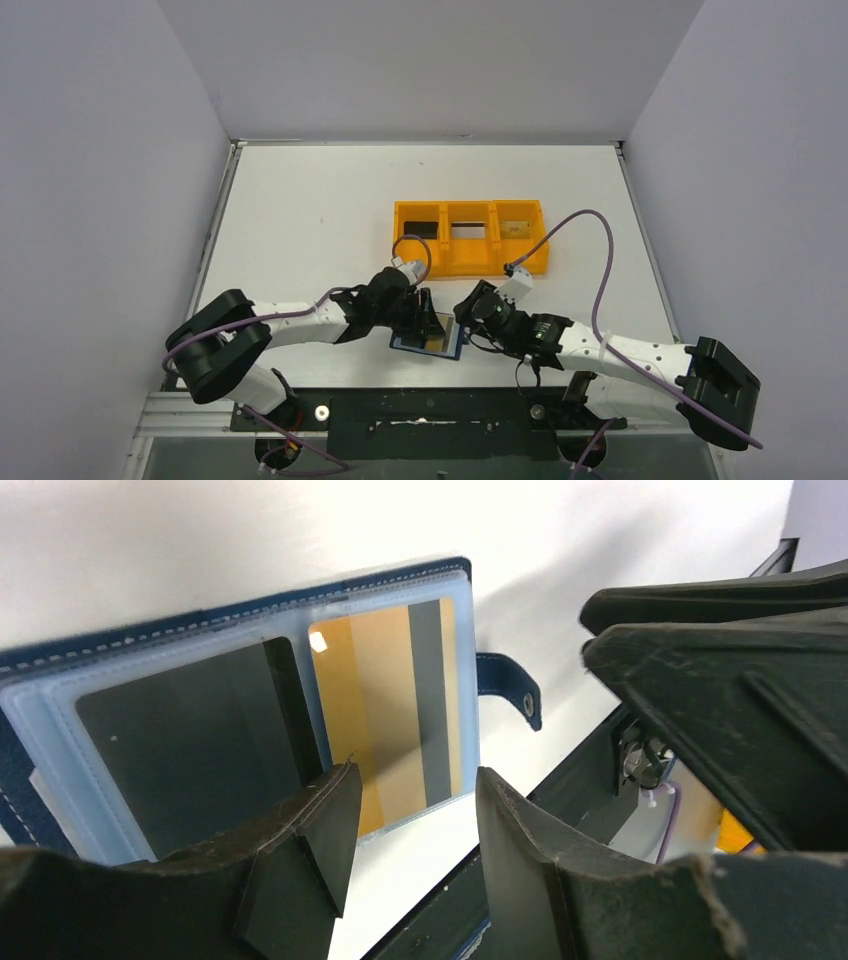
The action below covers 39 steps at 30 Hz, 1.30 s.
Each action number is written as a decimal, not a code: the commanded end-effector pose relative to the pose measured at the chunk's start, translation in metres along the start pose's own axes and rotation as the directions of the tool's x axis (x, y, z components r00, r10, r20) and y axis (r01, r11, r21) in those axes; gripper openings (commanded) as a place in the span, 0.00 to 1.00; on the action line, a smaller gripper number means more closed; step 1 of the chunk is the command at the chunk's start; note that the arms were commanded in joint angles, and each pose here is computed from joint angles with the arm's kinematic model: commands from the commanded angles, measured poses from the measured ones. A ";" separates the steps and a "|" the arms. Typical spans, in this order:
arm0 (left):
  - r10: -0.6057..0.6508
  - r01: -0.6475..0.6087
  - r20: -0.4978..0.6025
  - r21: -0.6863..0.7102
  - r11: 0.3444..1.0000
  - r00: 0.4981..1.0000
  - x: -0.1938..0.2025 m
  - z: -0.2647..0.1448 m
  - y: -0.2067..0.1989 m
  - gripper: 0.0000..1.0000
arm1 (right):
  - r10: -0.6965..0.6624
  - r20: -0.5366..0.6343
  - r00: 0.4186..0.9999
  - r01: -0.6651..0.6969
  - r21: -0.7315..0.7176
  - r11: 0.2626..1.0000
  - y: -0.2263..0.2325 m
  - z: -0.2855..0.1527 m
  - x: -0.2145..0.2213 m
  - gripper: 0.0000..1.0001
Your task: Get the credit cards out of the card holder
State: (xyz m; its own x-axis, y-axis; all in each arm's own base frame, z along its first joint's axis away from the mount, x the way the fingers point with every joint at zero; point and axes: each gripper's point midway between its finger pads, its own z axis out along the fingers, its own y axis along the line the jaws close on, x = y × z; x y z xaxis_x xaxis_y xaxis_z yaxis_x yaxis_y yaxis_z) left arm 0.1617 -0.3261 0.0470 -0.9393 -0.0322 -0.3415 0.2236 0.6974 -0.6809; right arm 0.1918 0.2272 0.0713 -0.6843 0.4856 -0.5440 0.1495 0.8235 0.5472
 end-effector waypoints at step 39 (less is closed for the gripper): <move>-0.001 0.003 0.226 -0.009 1.000 0.974 -0.041 -0.055 -0.002 0.49 | -0.125 -0.146 0.981 0.145 0.137 0.980 0.008 0.012 0.042 0.32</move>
State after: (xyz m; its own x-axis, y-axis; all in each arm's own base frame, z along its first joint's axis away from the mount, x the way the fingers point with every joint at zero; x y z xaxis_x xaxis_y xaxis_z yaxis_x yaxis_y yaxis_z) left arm 0.1755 -0.2664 0.0720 -0.8734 -0.2148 -0.4371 0.1337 0.7573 -0.6393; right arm 0.1663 0.2575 0.0382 -0.8200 0.3103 -0.4809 0.1320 0.9202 0.3686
